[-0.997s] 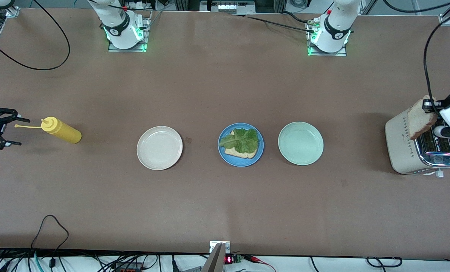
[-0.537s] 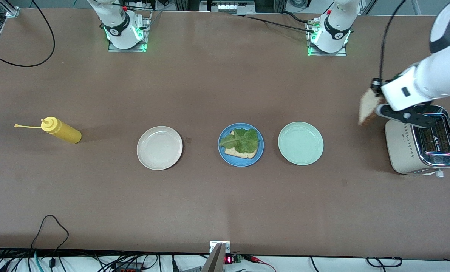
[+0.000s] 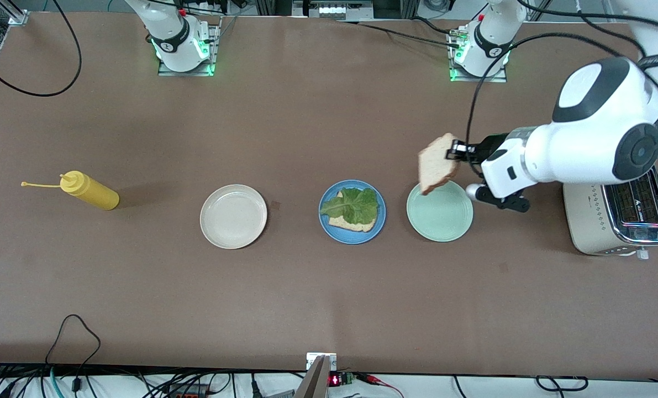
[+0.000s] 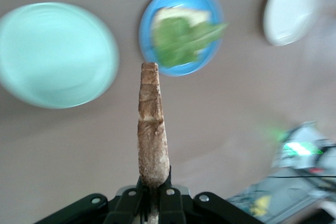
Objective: Make sandwich in blue plate with both arms
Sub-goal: 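Lift the second bread slice from the toaster with the left gripper, then lay the bread slice on the lettuce with the left gripper and release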
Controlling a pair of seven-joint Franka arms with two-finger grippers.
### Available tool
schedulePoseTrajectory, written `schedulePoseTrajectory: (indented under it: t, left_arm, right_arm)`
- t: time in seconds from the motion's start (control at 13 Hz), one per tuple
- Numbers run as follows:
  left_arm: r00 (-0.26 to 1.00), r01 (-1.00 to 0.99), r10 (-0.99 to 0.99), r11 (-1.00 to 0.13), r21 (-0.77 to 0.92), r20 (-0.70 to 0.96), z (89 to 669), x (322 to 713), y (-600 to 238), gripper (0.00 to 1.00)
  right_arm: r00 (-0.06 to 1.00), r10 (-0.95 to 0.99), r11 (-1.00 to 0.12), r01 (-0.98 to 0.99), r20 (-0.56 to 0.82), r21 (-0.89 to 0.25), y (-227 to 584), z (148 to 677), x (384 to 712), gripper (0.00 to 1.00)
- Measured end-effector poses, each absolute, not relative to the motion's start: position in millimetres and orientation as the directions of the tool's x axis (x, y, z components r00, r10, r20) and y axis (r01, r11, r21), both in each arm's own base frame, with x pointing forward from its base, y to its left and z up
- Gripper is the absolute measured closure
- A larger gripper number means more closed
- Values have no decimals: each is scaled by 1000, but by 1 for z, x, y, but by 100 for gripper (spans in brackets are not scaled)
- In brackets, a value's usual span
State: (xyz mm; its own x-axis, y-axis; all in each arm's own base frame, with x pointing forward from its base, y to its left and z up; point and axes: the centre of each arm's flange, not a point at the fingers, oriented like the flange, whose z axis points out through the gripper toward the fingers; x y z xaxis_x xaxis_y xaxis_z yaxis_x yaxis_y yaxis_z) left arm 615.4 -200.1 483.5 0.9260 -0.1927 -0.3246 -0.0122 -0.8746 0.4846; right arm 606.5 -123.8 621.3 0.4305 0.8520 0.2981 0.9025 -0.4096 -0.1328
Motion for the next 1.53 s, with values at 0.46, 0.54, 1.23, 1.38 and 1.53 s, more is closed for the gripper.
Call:
schedulePoseTrajectory:
  t: [0.46, 0.54, 1.23, 1.38, 1.53]
  left_arm:
    - [915, 23, -278, -690, 723, -294, 392, 638, -275, 91]
    - [913, -26, -319, -668, 744, -254, 380, 635, -289, 91]
    - [898, -192, -438, -480, 856, -45, 241, 634, -291, 91]
    - [898, -196, -439, -470, 861, -35, 227, 631, -295, 91]
    - [896, -204, -443, -463, 863, -27, 220, 631, -294, 91]
  right_arm:
    - [771, 636, -759, 630, 19, -162, 21, 617, 598, 0]
    - [810, 587, -802, 578, -19, -149, 33, 608, 597, 0]
    - [972, 115, -991, 100, -204, -84, 44, 552, 593, 0]
    - [976, 84, -994, 69, -202, -81, 25, 553, 594, 0]
    - [978, 58, -998, 51, -199, -39, 9, 553, 595, 0]
